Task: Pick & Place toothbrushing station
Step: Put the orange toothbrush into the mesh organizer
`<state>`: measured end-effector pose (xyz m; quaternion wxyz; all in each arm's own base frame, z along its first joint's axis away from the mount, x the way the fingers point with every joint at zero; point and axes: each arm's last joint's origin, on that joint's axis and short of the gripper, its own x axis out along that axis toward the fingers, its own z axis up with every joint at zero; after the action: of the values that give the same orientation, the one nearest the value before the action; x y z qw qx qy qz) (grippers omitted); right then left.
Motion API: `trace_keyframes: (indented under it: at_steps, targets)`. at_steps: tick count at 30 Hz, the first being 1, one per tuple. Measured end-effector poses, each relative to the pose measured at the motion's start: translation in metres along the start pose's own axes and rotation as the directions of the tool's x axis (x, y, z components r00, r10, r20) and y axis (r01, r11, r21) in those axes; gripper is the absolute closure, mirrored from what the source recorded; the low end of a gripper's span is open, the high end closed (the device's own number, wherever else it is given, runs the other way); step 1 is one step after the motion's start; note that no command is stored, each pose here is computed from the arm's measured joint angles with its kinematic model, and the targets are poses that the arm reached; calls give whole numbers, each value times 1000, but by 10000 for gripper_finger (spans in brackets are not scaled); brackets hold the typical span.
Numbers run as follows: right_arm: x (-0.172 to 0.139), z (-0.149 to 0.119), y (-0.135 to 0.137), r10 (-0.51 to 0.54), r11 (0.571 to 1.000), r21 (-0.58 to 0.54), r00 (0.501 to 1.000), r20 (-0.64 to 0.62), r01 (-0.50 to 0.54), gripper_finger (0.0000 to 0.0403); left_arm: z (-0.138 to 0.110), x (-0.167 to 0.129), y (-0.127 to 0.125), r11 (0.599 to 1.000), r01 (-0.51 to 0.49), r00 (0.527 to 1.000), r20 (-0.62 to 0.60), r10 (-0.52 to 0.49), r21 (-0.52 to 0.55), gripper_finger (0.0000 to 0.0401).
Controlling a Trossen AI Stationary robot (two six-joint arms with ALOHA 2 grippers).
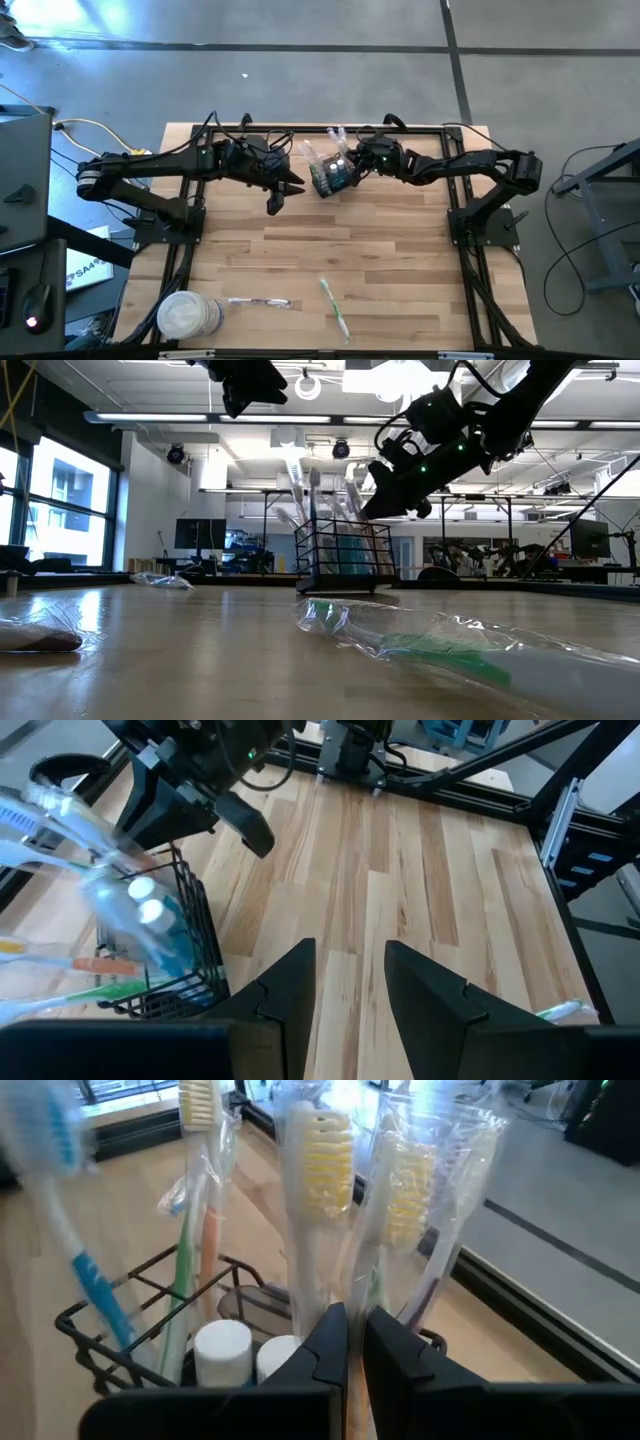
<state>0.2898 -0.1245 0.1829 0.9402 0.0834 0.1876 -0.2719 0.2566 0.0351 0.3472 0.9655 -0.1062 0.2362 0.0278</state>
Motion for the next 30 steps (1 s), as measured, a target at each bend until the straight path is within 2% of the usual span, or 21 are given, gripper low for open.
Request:
trace_keyframes:
  at_steps: [30]
  targets:
    - [0, -4, 4, 25, 1000, 3, 999, -38, -25, 376, 0, 0, 0, 1000, -10, 1000, 1, 10, 14, 279]
